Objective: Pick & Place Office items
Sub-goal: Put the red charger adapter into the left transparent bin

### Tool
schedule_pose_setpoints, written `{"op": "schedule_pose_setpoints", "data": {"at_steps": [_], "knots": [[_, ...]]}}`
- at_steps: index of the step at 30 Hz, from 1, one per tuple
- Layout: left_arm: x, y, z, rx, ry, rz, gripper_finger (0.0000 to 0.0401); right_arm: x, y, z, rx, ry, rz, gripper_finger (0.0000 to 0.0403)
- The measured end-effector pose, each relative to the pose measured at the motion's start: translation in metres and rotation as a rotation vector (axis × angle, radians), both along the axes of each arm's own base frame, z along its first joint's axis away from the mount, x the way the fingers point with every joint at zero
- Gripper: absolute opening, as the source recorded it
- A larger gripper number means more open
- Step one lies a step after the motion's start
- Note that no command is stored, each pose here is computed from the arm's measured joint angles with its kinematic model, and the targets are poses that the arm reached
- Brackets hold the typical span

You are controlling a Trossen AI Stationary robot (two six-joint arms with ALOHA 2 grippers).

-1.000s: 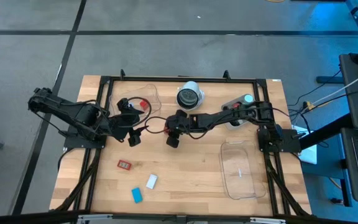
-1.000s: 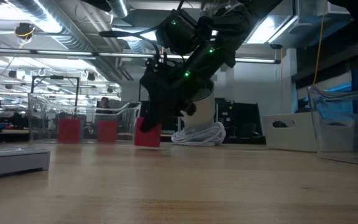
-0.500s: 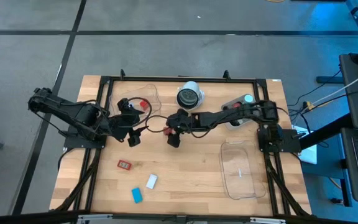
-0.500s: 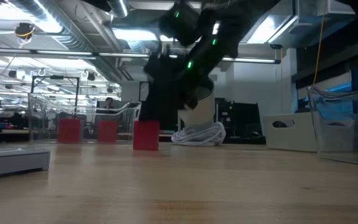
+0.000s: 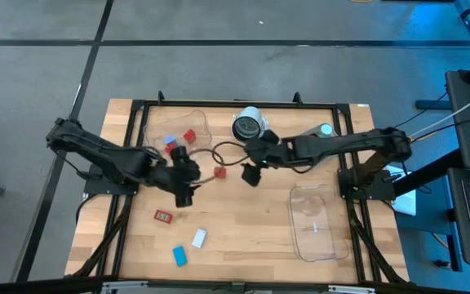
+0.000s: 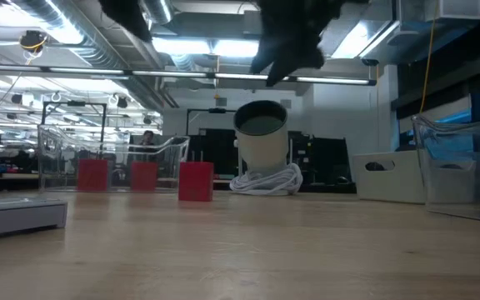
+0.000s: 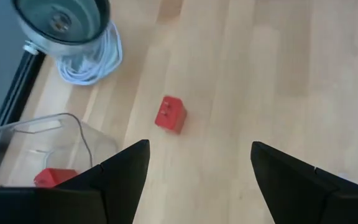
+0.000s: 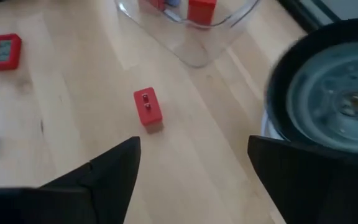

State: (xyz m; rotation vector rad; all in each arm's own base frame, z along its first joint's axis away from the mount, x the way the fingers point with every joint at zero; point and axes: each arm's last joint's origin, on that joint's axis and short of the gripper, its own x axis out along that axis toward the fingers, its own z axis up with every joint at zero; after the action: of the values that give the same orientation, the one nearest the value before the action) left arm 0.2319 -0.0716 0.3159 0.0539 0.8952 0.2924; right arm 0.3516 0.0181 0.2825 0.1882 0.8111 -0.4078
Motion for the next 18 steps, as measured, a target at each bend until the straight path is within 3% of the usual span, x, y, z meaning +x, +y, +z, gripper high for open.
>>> {"op": "schedule_pose_setpoints", "data": {"at_steps": [5,11,14,18], "knots": [[0.025,-0.009,-0.03,0.081,0.133,-0.049,0.0278,-0.022,0.015,0.017,0.018,0.007,0.001,0.0295],[0.036,-0.008,-0.052,0.344,0.255,-0.063,0.0278,-0.033,0.029,0.016,0.006,0.077,0.002,0.0295],[0.032,-0.003,-0.052,0.31,0.304,-0.134,0.0278,-0.035,0.03,0.014,0.016,0.092,-0.02,0.0295],[0.016,0.017,-0.055,0.21,0.212,-0.159,0.0279,-0.036,0.03,0.014,0.02,0.1,-0.03,0.0295]]}}
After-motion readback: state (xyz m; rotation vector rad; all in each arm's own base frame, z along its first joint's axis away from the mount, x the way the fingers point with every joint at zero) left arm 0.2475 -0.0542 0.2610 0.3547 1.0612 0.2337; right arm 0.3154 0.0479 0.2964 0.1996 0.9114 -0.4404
